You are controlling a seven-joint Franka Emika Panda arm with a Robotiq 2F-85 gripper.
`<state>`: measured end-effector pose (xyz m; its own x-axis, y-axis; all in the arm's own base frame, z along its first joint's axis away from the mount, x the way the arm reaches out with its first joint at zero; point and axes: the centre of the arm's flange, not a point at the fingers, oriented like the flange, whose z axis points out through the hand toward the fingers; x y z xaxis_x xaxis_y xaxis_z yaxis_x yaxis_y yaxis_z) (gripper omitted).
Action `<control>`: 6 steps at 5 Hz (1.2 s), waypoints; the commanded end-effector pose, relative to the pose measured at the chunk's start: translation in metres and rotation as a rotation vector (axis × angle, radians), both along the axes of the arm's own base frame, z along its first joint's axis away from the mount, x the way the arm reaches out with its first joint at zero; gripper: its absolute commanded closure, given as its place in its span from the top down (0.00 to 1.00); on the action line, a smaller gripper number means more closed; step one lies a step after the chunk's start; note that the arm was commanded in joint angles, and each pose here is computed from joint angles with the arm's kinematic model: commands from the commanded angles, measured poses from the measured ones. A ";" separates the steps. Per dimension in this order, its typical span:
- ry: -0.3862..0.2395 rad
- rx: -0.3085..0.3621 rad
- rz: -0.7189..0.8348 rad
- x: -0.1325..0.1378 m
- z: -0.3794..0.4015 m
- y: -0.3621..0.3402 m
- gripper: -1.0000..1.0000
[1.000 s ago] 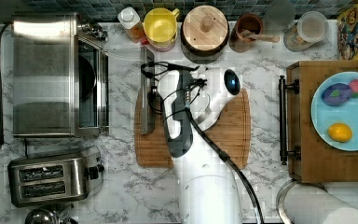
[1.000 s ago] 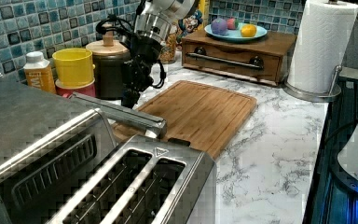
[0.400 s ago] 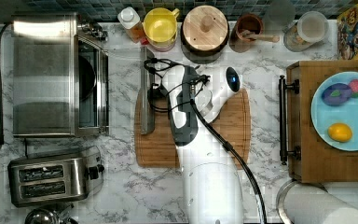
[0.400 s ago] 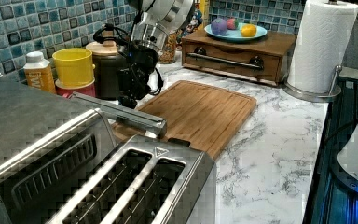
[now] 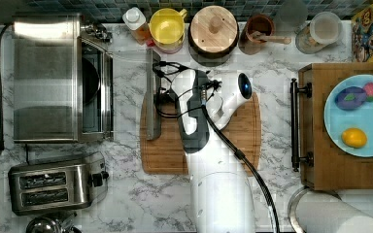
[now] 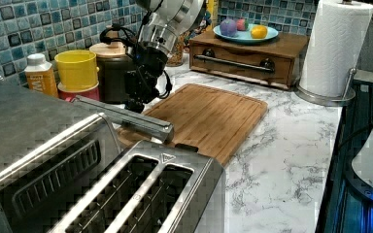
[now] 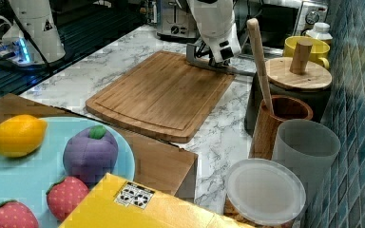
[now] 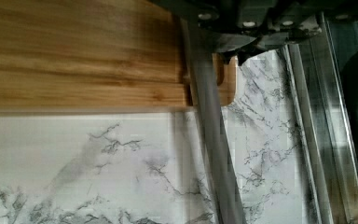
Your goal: Close the oven.
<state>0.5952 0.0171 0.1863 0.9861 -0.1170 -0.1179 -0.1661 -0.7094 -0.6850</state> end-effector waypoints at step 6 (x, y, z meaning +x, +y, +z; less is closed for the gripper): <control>-0.376 -0.450 0.215 -0.034 0.247 0.268 0.00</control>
